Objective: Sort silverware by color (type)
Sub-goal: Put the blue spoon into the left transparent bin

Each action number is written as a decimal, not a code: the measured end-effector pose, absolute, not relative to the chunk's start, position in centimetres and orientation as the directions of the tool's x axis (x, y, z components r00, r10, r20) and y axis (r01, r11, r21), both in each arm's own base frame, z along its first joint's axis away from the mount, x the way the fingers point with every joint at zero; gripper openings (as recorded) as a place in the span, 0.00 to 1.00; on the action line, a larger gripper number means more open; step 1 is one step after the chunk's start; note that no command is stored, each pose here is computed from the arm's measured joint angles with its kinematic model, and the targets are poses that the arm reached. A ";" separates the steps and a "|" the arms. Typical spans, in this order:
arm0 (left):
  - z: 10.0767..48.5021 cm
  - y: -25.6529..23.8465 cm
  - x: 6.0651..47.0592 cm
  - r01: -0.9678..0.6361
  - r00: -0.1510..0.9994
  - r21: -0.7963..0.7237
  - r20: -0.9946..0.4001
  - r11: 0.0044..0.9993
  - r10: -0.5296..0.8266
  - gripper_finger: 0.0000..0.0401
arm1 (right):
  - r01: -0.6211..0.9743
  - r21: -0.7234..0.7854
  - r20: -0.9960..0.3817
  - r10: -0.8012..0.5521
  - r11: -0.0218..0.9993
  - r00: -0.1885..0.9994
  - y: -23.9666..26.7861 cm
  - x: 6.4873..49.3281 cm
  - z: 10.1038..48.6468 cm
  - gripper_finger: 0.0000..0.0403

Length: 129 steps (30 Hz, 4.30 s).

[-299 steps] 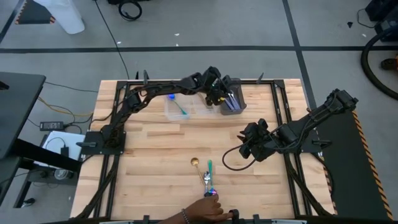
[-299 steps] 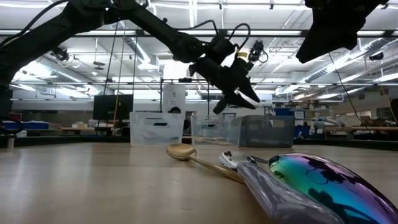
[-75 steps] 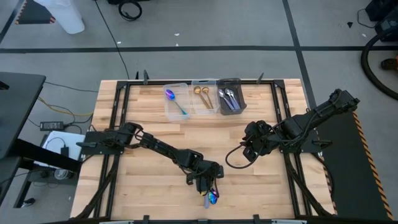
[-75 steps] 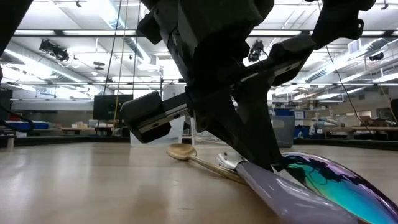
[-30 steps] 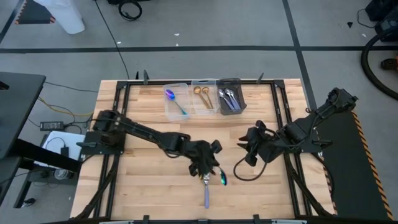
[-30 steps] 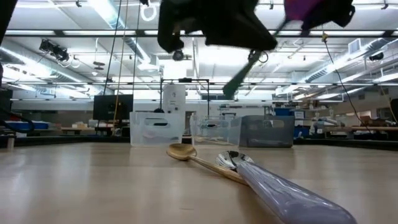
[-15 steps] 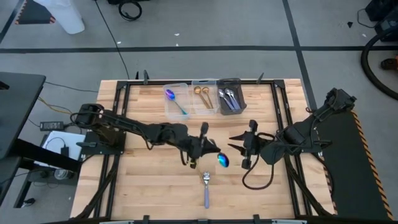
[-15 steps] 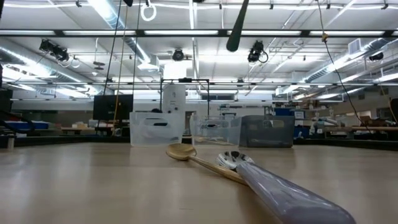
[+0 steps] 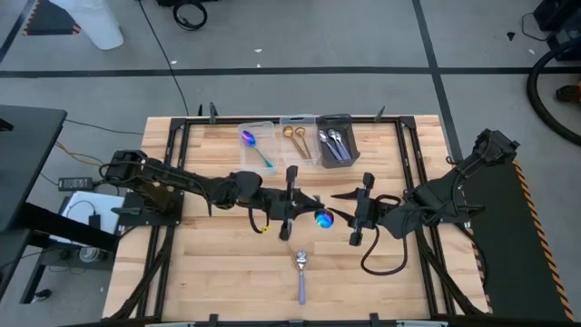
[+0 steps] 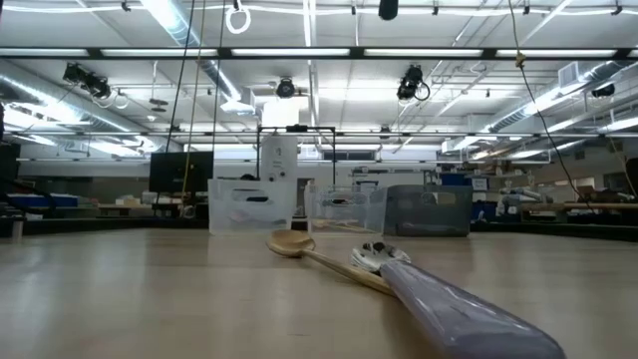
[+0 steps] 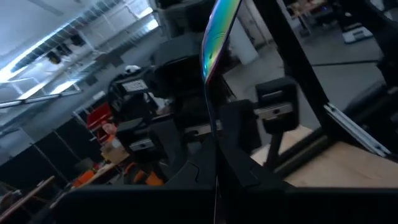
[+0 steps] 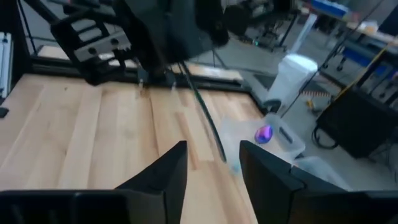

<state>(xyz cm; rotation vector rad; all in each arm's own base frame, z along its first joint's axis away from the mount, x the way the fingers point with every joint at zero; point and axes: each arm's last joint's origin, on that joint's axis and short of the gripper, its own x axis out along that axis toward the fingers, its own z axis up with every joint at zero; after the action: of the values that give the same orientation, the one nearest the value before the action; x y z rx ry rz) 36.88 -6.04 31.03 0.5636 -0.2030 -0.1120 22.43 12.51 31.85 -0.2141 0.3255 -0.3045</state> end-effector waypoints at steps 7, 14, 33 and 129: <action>31.8 -6.0 36.8 0.004 0.961 0.491 0.239 0.871 -0.138 0.02 | 0.245 -0.345 -0.196 -0.325 0.906 0.925 13.3 24.2 32.0 0.41; 31.8 -6.5 36.7 0.014 0.959 0.490 0.241 0.872 -0.151 0.01 | 0.302 -0.404 -0.107 -0.373 0.864 0.922 13.6 25.4 32.3 0.40; 32.2 -6.8 36.5 0.058 0.938 0.424 0.286 0.904 -0.194 0.03 | 0.208 -0.348 -0.057 -0.242 0.914 0.969 13.5 26.0 33.2 0.18; 24.7 -8.6 21.1 -0.171 0.884 0.381 -0.347 0.909 0.312 0.27 | 0.188 -0.129 -0.222 -0.213 0.974 0.951 -7.1 34.4 35.9 0.04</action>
<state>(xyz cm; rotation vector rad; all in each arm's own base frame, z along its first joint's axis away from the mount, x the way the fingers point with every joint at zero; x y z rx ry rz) 21.06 -8.61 24.67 0.3500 0.4157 0.2571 34.42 -7.13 35.87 -0.1069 0.2375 -0.2041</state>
